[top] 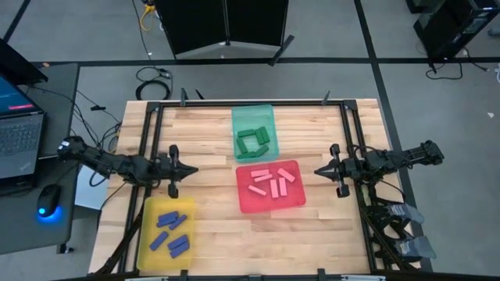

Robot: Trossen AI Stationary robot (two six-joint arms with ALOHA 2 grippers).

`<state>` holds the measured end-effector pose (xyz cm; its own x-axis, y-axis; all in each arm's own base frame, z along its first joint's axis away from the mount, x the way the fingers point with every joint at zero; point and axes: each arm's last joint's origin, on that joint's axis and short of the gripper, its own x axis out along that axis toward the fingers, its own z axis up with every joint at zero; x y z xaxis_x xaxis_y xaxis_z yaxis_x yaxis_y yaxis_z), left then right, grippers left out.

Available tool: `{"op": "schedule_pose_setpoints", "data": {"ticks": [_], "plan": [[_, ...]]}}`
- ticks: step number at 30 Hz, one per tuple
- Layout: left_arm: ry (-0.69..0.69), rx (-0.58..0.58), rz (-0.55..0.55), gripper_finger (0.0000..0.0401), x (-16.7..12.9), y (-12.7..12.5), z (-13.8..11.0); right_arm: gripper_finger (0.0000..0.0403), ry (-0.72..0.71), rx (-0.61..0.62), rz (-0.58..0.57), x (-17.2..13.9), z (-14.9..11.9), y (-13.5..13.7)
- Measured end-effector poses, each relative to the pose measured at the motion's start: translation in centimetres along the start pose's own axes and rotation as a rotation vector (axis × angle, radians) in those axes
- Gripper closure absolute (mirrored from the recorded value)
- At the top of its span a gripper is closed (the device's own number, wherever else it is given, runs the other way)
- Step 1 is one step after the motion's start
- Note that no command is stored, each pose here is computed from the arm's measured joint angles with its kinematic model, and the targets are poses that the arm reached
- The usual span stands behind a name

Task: Sort blocks
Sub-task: Return to Home Position

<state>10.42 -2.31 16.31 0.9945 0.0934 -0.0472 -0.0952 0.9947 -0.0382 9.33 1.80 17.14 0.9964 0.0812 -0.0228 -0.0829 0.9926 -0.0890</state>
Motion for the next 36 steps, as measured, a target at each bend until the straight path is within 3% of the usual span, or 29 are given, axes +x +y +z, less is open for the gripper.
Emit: {"op": "schedule_pose_setpoints", "data": {"ticks": [10, 36], "plan": [[0.059, 0.055, -0.029, 0.0391, -0.01, -0.04, -0.6, 0.0351, 0.001, -0.023, -0.002, 0.0, 0.0, -0.01], [0.05, 0.05, -0.024, 0.0386, 0.03, -0.05, -0.51, 0.0355, 0.0, -0.023, -0.004, 0.0, 0.0, -0.01]]}}
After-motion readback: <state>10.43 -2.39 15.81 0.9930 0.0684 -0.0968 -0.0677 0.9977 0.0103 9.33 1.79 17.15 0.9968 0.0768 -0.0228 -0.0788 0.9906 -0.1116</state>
